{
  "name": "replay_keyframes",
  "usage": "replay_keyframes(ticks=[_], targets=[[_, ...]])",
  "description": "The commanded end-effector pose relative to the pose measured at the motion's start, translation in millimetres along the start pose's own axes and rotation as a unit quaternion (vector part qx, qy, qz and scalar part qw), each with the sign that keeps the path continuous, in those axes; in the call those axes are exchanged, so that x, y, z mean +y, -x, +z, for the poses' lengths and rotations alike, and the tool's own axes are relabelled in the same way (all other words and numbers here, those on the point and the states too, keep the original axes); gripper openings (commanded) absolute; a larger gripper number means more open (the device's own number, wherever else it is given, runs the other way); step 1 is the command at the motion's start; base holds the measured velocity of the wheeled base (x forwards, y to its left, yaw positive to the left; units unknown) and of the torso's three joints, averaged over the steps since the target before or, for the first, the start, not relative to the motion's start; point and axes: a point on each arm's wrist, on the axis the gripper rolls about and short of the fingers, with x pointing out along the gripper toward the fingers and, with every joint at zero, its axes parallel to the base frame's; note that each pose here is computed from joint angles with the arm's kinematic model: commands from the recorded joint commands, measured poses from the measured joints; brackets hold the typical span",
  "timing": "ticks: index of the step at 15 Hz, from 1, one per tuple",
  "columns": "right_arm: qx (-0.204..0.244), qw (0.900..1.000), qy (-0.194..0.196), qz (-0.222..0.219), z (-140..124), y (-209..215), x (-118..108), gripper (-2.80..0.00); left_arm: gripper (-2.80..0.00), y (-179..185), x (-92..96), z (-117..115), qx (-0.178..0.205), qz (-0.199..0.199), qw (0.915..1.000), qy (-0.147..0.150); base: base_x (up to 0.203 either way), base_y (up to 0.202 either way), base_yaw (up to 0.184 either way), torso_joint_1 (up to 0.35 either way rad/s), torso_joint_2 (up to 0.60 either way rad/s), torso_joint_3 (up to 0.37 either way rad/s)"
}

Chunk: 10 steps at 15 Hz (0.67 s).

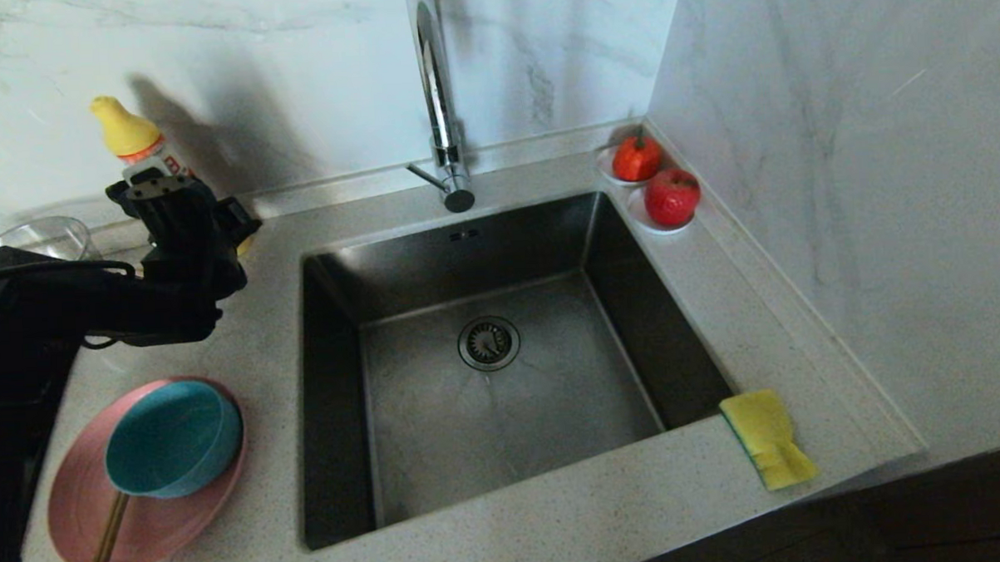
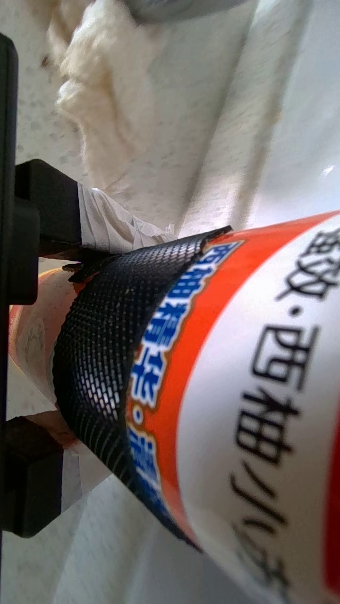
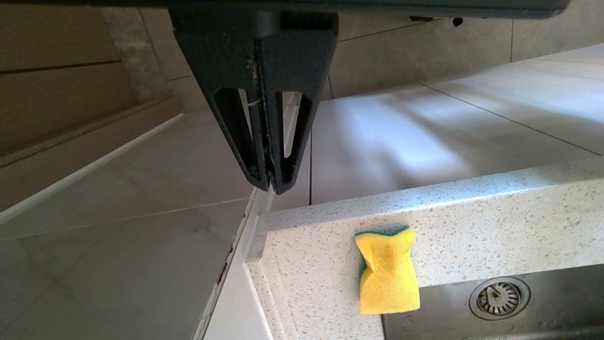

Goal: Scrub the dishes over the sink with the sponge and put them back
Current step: Grab the dish soap

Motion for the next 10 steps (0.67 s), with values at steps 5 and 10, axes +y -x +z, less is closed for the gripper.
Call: replay_keyframes(ticks=[5,10], targets=[[0.000,1.000,0.000,0.000,0.0,0.0,0.0,-2.80,-2.80,33.7,0.7,76.9,-0.043,-0.010,0.9987,0.023,0.000,0.000,0.000,0.000,0.00,0.000],[0.000,1.000,0.000,0.000,0.0,0.0,0.0,-2.80,-2.80,73.0,2.7,124.2,-0.054,-0.022,0.9978,0.030,0.000,0.000,0.000,0.000,0.00,0.000]])
